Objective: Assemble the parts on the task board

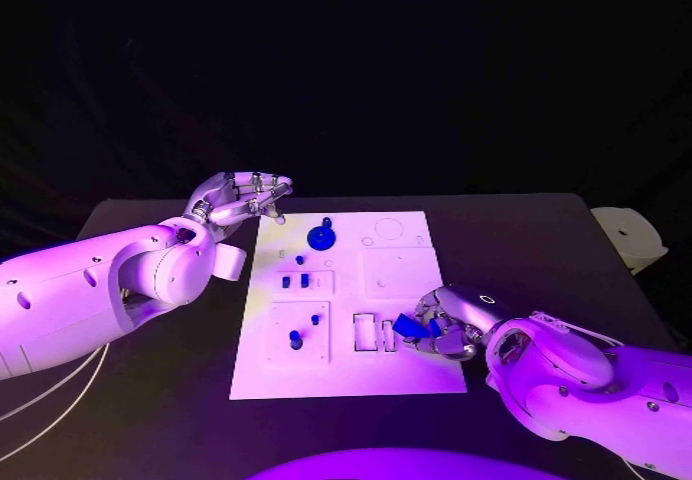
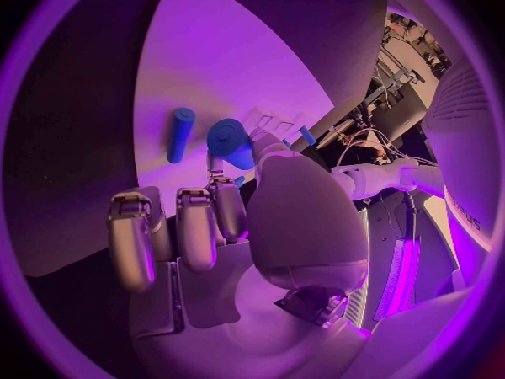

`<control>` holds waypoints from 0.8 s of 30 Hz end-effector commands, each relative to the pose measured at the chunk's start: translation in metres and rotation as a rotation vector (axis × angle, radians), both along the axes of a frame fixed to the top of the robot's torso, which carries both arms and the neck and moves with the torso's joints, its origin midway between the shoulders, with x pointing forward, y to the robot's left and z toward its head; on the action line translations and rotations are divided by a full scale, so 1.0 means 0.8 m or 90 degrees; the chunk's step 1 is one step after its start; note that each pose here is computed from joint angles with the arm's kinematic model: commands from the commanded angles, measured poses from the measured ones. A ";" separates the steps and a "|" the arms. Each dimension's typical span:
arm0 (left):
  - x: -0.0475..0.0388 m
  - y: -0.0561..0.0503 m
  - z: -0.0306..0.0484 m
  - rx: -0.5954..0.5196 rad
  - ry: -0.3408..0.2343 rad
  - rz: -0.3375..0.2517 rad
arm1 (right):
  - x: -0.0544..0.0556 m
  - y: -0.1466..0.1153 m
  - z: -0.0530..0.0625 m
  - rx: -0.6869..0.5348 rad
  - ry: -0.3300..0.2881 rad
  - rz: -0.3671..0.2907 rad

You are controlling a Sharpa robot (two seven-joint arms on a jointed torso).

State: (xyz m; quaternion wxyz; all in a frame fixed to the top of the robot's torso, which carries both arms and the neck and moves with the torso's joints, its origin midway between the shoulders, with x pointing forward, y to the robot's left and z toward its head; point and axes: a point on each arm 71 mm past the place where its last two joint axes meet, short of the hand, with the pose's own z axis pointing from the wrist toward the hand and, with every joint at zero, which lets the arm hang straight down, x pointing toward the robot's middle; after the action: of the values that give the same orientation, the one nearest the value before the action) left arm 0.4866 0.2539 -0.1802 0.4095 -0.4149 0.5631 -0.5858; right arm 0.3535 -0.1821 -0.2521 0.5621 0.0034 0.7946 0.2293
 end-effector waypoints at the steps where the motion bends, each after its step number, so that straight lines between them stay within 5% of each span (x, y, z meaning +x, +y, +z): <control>1: -0.001 -0.003 0.0011 -0.008 -0.001 -0.010 | 0.000 0.004 0.015 0.046 -0.022 -0.021; 8: -0.001 -0.006 0.0011 -0.010 -0.002 -0.014 | 0.000 0.023 0.025 0.074 -0.009 -0.004; 24: -0.001 -0.010 0.0010 -0.011 -0.001 -0.019 | 0.003 0.061 0.002 0.043 0.067 0.050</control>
State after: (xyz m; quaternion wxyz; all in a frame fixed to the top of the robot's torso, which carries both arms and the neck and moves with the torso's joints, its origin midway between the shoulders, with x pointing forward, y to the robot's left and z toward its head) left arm 0.4868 0.2493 -0.1804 0.4055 -0.4132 0.5642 -0.5886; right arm 0.3578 -0.1353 -0.2451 0.5324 0.0176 0.7978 0.2826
